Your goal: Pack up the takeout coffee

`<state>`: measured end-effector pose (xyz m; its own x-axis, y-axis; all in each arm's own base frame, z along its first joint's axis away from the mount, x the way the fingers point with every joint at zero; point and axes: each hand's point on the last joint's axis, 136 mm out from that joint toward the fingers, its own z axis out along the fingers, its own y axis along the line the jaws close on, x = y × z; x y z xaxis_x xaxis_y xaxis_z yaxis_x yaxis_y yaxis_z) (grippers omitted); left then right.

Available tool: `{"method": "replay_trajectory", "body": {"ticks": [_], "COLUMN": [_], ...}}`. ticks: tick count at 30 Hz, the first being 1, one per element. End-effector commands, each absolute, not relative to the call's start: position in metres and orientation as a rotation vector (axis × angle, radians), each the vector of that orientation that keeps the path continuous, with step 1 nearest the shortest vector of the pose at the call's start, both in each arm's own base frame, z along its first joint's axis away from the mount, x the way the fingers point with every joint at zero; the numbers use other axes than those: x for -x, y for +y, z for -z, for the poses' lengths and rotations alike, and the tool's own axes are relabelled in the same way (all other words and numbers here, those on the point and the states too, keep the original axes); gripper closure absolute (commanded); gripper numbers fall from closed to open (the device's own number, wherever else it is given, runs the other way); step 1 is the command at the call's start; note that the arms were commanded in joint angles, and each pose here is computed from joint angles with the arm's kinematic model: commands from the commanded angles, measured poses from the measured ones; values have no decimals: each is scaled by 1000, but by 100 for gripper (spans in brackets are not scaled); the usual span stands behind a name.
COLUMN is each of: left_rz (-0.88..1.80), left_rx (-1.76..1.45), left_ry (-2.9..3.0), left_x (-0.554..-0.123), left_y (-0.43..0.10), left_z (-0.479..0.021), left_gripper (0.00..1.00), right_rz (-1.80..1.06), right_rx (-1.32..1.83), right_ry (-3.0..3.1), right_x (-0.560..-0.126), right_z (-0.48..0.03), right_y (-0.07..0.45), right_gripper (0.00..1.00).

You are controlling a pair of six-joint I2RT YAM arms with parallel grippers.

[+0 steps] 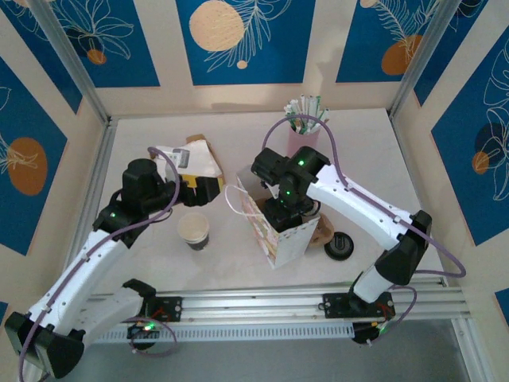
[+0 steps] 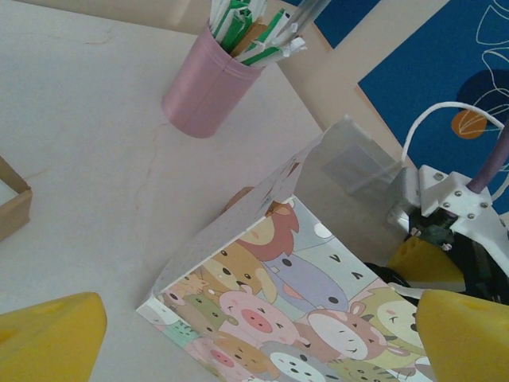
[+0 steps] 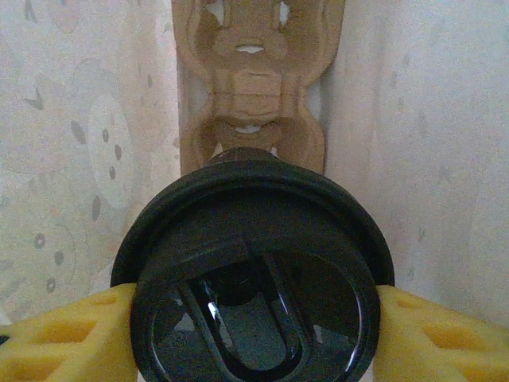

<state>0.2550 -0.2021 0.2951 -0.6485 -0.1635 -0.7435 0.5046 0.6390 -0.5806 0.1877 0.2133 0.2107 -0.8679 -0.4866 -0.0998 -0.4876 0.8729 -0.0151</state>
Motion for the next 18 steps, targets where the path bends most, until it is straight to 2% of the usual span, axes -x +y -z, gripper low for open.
{"method": "replay_trajectory", "body": {"ticks": [1, 18], "left_rz": [1034, 1018], "left_rx": [-322, -336], "left_ry": [2004, 2010], "left_x": [-253, -254], "left_y": [-207, -209], "left_z": [-299, -294], "left_gripper": [0, 0], "right_rz": [-58, -53], "right_rx": [796, 781], "right_ry": [2930, 2909], "right_x": [-181, -185], "right_z": [-213, -211], "right_y": [214, 213], "right_gripper": [43, 43]}}
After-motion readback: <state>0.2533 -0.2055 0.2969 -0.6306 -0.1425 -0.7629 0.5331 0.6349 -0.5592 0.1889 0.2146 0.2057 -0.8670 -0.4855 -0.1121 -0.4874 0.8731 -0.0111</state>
